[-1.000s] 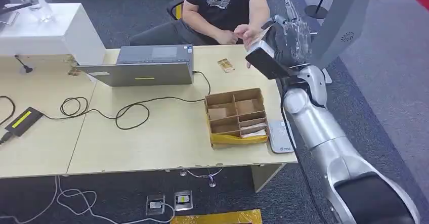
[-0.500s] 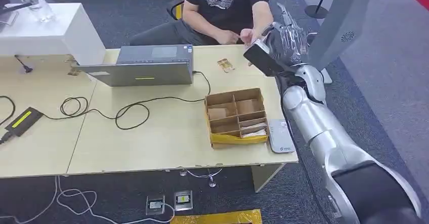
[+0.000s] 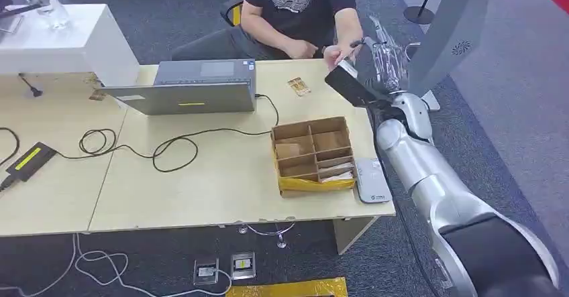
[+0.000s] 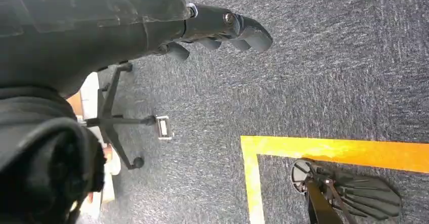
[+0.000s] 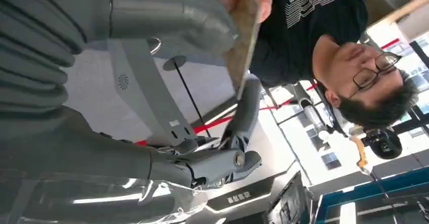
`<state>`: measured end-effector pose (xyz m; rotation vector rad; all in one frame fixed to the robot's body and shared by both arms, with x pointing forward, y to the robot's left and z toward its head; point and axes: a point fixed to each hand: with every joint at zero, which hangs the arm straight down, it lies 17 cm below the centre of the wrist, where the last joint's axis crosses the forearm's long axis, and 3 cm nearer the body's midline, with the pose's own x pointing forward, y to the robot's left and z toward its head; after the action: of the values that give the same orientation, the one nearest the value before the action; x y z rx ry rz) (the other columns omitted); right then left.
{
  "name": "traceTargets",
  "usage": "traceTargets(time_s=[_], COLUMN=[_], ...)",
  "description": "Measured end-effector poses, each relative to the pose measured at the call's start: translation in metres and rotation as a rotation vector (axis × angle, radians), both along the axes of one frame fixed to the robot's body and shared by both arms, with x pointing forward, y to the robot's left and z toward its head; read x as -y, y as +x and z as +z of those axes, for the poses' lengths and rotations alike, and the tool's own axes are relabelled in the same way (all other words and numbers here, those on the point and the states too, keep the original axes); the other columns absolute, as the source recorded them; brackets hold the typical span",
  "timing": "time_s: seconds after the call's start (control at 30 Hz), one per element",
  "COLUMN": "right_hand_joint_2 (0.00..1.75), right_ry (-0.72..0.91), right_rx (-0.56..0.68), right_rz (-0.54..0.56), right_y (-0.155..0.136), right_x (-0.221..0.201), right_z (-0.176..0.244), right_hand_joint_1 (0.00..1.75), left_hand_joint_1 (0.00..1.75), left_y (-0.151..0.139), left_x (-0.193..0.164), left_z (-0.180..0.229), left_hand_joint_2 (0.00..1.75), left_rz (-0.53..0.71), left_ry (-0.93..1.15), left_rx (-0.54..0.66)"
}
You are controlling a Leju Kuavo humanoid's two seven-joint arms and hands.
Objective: Pass the card to the sensor for recognition and then transmit it.
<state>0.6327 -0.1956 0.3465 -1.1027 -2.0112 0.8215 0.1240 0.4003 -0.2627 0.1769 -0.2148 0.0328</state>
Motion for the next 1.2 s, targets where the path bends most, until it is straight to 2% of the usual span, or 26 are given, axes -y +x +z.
traceTargets(time_s=[0.5, 0.63, 0.77, 1.0, 1.2], right_hand_joint_2=[0.00, 0.00, 0.00, 0.00, 0.00], right_ry=[-0.003, 0.029, 0.038, 0.098, 0.305], right_rx=[0.000, -0.045, -0.090, -0.147, -0.206], right_rz=[0.009, 0.017, -0.002, -0.092, -0.269], right_y=[-0.002, 0.001, 0.007, 0.019, 0.011], right_x=[0.003, 0.006, 0.026, 0.114, 0.257], right_z=[-0.012, -0.018, -0.025, -0.018, -0.011], right_hand_joint_1=[0.00, 0.00, 0.00, 0.00, 0.00], left_hand_joint_1=[0.00, 0.00, 0.00, 0.00, 0.00], left_y=[-0.001, -0.001, -0.001, -0.003, -0.007], left_x=[0.002, 0.002, 0.002, 0.004, 0.007], left_z=[0.000, 0.000, 0.000, -0.001, -0.001], left_hand_joint_2=[0.00, 0.00, 0.00, 0.00, 0.00], left_rz=[-0.008, -0.004, 0.003, 0.024, 0.032], left_ry=[-0.004, -0.007, -0.011, -0.025, -0.044], left_rx=[-0.002, -0.001, 0.000, -0.003, -0.007])
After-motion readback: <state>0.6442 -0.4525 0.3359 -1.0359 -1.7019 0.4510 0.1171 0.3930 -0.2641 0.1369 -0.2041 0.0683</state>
